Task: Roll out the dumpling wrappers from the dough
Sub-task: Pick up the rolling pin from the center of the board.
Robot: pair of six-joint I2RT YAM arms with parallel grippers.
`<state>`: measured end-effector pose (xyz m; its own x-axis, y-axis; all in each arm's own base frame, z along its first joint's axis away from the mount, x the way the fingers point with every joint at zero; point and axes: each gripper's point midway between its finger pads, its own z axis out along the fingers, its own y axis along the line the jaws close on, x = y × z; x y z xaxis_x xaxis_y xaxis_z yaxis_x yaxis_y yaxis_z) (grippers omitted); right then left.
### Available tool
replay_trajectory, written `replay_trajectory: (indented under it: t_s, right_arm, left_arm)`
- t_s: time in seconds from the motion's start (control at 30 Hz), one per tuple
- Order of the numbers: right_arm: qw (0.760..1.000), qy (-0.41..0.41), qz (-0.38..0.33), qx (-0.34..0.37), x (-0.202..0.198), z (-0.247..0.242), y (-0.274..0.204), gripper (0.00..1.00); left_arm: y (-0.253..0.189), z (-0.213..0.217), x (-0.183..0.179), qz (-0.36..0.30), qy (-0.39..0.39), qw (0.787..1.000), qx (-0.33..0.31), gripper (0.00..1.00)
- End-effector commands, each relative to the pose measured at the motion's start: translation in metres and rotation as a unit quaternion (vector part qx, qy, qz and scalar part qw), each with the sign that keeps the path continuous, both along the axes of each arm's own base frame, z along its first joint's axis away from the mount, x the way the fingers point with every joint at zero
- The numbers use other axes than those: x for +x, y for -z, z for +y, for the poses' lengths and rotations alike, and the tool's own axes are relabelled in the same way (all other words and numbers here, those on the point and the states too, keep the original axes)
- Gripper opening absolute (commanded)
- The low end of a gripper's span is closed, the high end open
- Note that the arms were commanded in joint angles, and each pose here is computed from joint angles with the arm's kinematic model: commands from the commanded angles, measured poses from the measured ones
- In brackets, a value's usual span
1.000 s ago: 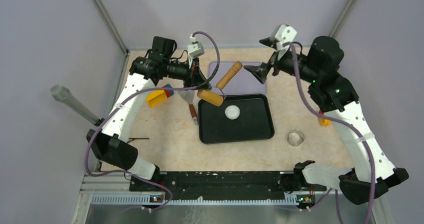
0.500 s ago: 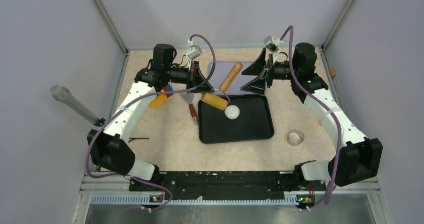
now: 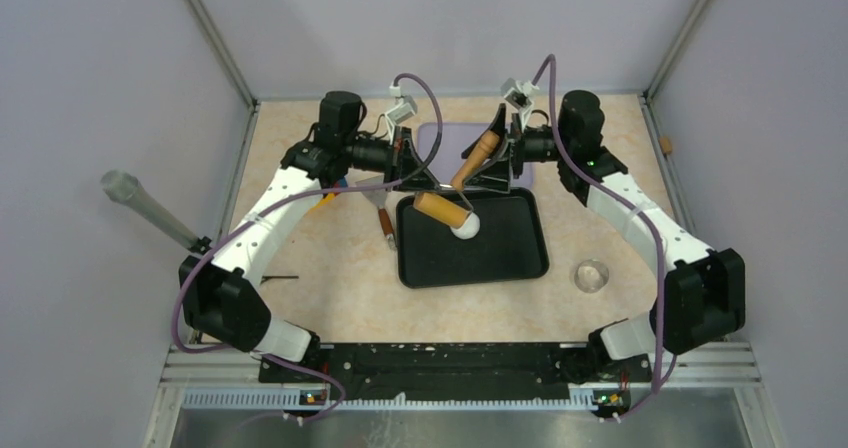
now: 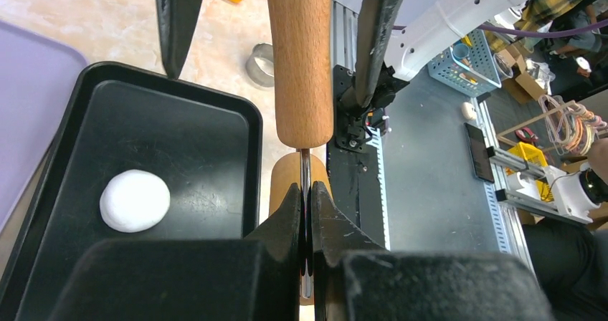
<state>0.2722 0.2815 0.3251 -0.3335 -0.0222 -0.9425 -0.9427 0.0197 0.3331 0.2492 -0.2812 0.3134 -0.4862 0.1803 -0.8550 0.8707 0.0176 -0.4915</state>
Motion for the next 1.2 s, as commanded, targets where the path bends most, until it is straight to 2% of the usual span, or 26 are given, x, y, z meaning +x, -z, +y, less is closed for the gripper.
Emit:
replay_trajectory:
  t_s: [0.0, 0.27, 0.33, 0.4, 0.5, 0.57, 0.77, 0.83, 0.93, 1.03, 1.07, 1.17]
  right_arm:
    - [0.999, -0.025, -0.023, 0.013, -0.007, 0.009, -0.009, 0.88]
    - [0.998, -0.054, -0.020, 0.008, -0.019, 0.018, -0.004, 0.71]
    - [0.998, -0.057, -0.021, 0.003, -0.019, 0.018, -0.004, 0.69]
    - [0.998, -0.052, -0.029, -0.009, -0.016, 0.017, -0.003, 0.69]
    - [0.997, -0.045, -0.045, -0.034, -0.013, 0.015, 0.002, 0.77]
    - [0.997, -0.041, -0.052, -0.041, -0.012, 0.014, 0.002, 0.78]
    - [0.997, -0.048, -0.049, -0.044, -0.014, 0.013, 0.005, 0.76]
    - [0.996, -0.049, -0.054, -0.051, -0.013, 0.012, 0.007, 0.68]
    - [0.995, -0.054, -0.055, -0.057, -0.014, 0.012, 0.008, 0.44]
    - [0.995, -0.065, -0.050, -0.056, -0.017, 0.012, 0.009, 0.04]
    - [0.995, -0.067, -0.047, -0.055, -0.017, 0.012, 0.008, 0.00]
    - [0.995, -0.066, -0.046, -0.061, -0.017, 0.011, 0.009, 0.00]
  left_arm:
    - [-0.016, -0.004, -0.009, -0.033, 0.023, 0.999, -0.025, 0.00]
    - [-0.009, -0.008, -0.006, -0.025, 0.022, 0.999, -0.017, 0.00]
    - [-0.008, -0.008, -0.004, -0.026, 0.019, 0.999, -0.011, 0.00]
    - [-0.006, -0.007, -0.001, -0.032, 0.015, 0.999, -0.001, 0.00]
    - [-0.004, -0.004, 0.000, -0.040, 0.012, 0.999, 0.011, 0.00]
    - [-0.004, -0.005, 0.000, -0.035, 0.015, 0.999, 0.012, 0.00]
    - [-0.003, -0.005, 0.001, -0.038, 0.012, 0.999, 0.015, 0.00]
    - [-0.003, -0.004, 0.002, -0.040, 0.009, 0.999, 0.017, 0.00]
    - [-0.001, -0.004, 0.004, -0.041, 0.006, 0.999, 0.021, 0.00]
    - [0.000, -0.005, 0.006, -0.040, 0.003, 0.999, 0.025, 0.00]
    - [0.001, -0.005, 0.007, -0.039, 0.001, 0.999, 0.026, 0.00]
    - [0.001, -0.005, 0.011, -0.038, -0.008, 0.999, 0.031, 0.01]
